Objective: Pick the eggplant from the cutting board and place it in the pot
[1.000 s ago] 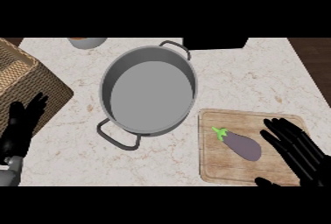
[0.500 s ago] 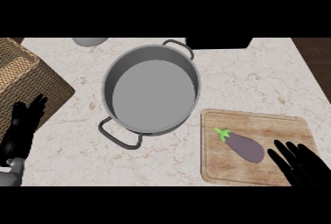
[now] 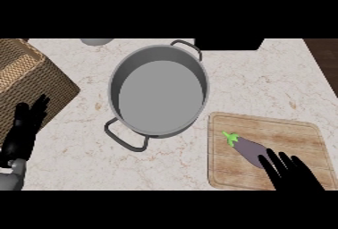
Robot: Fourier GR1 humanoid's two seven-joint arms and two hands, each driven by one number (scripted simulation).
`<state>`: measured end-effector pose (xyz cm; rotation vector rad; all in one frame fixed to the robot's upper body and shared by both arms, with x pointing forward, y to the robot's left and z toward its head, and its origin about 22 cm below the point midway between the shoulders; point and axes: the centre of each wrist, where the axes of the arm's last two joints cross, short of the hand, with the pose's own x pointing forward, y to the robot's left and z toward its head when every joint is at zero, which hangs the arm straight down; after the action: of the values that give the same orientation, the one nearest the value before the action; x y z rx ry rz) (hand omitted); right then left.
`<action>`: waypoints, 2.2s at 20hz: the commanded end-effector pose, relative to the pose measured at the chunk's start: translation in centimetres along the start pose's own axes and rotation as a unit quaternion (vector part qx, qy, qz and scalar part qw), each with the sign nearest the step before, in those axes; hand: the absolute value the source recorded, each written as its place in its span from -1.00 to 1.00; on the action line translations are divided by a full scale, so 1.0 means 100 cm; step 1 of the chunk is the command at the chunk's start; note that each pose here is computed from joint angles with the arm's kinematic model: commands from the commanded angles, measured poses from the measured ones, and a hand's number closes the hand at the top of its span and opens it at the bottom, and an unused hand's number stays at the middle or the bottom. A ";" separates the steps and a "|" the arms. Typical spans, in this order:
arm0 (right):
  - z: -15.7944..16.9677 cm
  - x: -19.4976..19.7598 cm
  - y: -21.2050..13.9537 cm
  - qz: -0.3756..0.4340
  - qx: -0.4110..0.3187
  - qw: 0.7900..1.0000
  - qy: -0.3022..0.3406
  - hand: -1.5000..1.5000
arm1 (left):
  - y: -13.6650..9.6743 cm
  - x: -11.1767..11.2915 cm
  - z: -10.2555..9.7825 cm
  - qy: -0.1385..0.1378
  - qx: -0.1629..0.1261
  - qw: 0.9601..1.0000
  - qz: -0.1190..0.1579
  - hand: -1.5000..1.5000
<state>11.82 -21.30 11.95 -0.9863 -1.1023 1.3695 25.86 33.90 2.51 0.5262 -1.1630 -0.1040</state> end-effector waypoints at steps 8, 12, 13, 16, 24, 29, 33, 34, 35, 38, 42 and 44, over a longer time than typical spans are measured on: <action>-0.008 0.011 -0.001 0.032 -0.012 0.999 0.027 -1.00 | -0.006 0.010 0.007 0.002 0.002 1.000 0.001 0.00; -0.030 0.006 0.011 0.026 -0.020 0.999 0.030 -1.00 | -0.031 -0.005 0.003 0.003 0.001 1.000 0.002 0.00; -0.045 0.007 0.030 0.024 -0.016 0.999 0.027 -1.00 | -0.019 0.013 0.001 0.003 -0.001 1.000 0.002 0.00; -0.048 0.005 0.029 0.020 -0.021 0.999 0.021 -1.00 | -0.008 0.008 0.014 0.001 0.000 1.000 0.003 0.00; -0.065 0.001 0.011 0.036 -0.010 0.998 0.048 -1.00 | -0.016 0.014 -0.013 -0.002 0.002 1.000 0.001 0.00; -0.074 -0.009 0.010 0.042 0.002 0.997 0.061 -1.00 | -0.004 0.020 0.015 0.006 -0.009 1.000 0.003 0.00; -0.087 -0.006 0.042 0.046 0.015 0.997 0.056 -1.00 | -0.007 0.012 -0.008 -0.001 0.006 1.000 0.006 0.00; -0.084 -0.007 0.047 0.041 0.019 0.997 0.060 -1.00 | -0.009 0.005 0.006 0.001 0.000 1.000 -0.008 0.00; -0.080 0.009 0.048 0.042 0.018 0.997 0.064 -1.00 | -0.011 0.015 -0.005 0.008 0.002 1.000 -0.002 0.00; -0.094 -0.013 0.060 0.024 0.011 0.998 0.062 -1.00 | -0.007 0.000 -0.002 0.002 -0.002 1.000 -0.005 0.00; -0.096 -0.006 0.057 0.026 0.015 0.998 0.057 -1.00 | -0.004 0.010 -0.006 0.000 0.004 1.000 -0.006 0.00; -0.115 -0.029 0.051 0.023 0.021 0.998 0.060 -1.00 | 0.003 -0.007 0.008 0.002 0.000 1.000 0.004 0.00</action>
<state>20.16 -22.11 4.51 -1.0637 -0.9644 1.3514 26.20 33.48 2.71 0.5253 -1.1712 -0.1079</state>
